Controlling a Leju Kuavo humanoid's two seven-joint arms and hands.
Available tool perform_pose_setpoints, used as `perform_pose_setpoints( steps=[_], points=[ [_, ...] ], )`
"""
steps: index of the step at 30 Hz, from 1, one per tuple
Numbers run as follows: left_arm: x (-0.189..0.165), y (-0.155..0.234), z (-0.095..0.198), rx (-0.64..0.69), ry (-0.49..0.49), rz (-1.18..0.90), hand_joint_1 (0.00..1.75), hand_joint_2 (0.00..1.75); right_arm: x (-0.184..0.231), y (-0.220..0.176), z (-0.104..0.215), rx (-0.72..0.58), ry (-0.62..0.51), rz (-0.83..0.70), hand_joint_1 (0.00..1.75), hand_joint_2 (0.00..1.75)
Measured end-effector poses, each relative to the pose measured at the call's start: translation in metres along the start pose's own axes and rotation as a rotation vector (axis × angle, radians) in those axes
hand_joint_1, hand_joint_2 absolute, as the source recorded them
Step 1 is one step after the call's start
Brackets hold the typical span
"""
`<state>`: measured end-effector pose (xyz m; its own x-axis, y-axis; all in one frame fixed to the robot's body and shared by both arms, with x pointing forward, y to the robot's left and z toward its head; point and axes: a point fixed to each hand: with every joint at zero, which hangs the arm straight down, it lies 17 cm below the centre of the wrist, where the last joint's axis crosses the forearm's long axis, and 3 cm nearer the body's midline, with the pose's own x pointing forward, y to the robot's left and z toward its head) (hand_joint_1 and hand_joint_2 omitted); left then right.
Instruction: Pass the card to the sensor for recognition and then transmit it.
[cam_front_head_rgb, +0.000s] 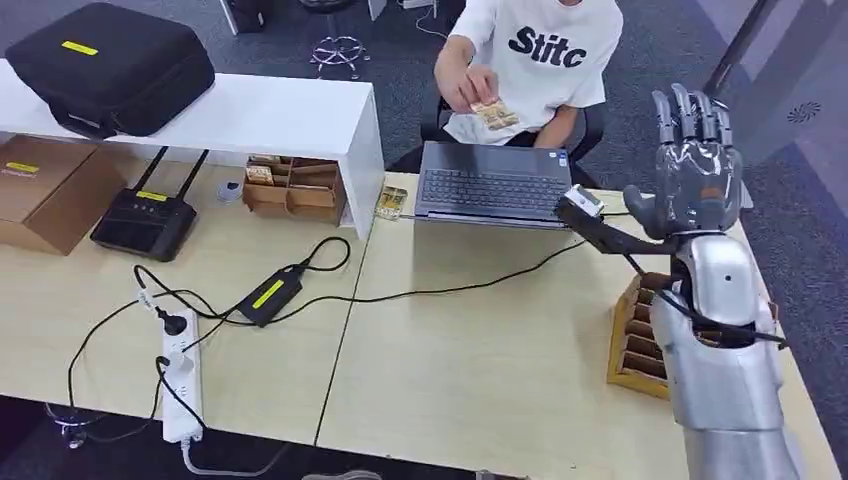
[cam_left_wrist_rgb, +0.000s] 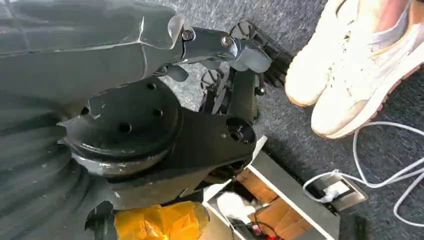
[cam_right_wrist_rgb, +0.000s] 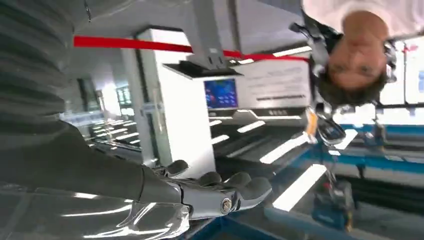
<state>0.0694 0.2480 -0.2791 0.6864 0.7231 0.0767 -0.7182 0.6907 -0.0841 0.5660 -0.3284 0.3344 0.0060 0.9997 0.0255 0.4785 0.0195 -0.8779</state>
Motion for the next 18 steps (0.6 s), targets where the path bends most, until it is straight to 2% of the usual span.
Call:
perform_pose_setpoints(
  steps=[1,2,8,15,16,18],
  points=[
    [0.001,0.000,0.000,-0.002,-0.001,-0.004,0.00,1.75,-0.007,0.011,-0.005,0.029,0.022,0.018,0.00,1.75],
    [0.002,0.000,0.000,-0.003,-0.001,-0.007,0.00,1.75,-0.012,0.021,-0.009,0.057,0.039,0.026,0.00,0.00],
    [0.002,0.001,0.000,0.004,0.004,-0.009,0.00,1.75,-0.023,0.061,-0.008,0.157,0.071,0.047,0.00,0.00],
    [0.005,-0.002,0.000,0.003,0.002,-0.008,0.00,1.75,-0.025,0.077,-0.005,0.198,0.084,0.038,0.00,0.00],
    [0.006,-0.002,0.000,0.003,0.002,-0.008,0.00,1.75,-0.025,0.078,-0.004,0.201,0.084,0.041,0.00,1.75],
    [0.005,-0.002,0.000,0.007,0.009,-0.008,0.00,1.75,-0.025,0.080,-0.004,0.205,0.088,0.056,0.00,1.75]
  ],
)
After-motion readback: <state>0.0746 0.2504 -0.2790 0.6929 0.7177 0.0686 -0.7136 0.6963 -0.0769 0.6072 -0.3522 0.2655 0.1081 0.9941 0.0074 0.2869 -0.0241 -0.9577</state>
